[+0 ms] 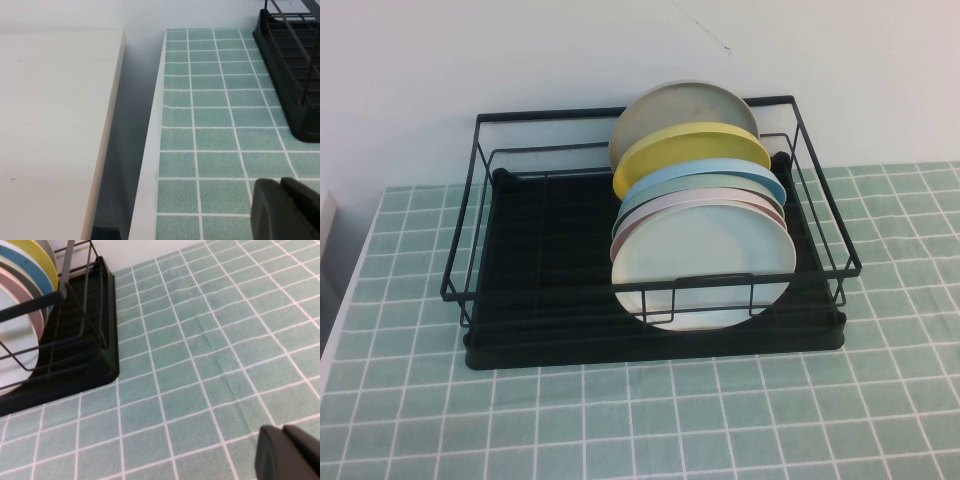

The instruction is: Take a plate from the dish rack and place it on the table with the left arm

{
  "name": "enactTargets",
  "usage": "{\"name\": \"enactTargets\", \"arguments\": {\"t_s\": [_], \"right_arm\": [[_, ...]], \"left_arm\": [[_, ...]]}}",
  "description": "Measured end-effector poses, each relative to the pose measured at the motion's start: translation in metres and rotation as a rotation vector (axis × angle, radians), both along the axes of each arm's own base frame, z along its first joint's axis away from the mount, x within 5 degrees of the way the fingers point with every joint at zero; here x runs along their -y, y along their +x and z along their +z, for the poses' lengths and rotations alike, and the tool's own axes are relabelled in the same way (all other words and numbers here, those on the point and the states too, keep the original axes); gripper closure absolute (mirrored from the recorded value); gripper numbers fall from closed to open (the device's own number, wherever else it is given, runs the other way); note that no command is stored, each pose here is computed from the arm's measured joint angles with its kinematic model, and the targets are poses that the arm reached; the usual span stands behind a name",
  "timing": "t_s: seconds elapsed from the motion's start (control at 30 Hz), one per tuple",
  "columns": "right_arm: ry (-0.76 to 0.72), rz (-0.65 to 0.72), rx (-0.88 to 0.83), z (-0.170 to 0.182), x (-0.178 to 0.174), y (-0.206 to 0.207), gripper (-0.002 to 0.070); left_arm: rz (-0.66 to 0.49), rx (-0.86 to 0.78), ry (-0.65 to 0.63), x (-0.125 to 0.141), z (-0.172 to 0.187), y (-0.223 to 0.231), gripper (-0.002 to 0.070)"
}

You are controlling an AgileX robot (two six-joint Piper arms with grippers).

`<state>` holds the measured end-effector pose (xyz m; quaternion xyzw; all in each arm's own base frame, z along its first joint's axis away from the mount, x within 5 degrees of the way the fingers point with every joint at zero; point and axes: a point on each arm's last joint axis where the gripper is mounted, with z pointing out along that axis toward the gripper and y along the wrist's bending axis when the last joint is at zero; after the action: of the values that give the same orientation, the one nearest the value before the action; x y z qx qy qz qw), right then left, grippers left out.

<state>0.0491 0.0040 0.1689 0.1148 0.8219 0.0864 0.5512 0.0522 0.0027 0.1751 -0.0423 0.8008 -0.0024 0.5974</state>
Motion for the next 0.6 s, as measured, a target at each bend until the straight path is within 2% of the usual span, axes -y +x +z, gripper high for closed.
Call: {"name": "enactTargets", "arguments": {"t_s": [0.6], "right_arm": [[0.0,0.0,0.0,0.0,0.0,0.0,0.0678]], "left_arm": [[0.001,0.0,-0.006,0.0001,0.0,0.0,0.0678]]}}
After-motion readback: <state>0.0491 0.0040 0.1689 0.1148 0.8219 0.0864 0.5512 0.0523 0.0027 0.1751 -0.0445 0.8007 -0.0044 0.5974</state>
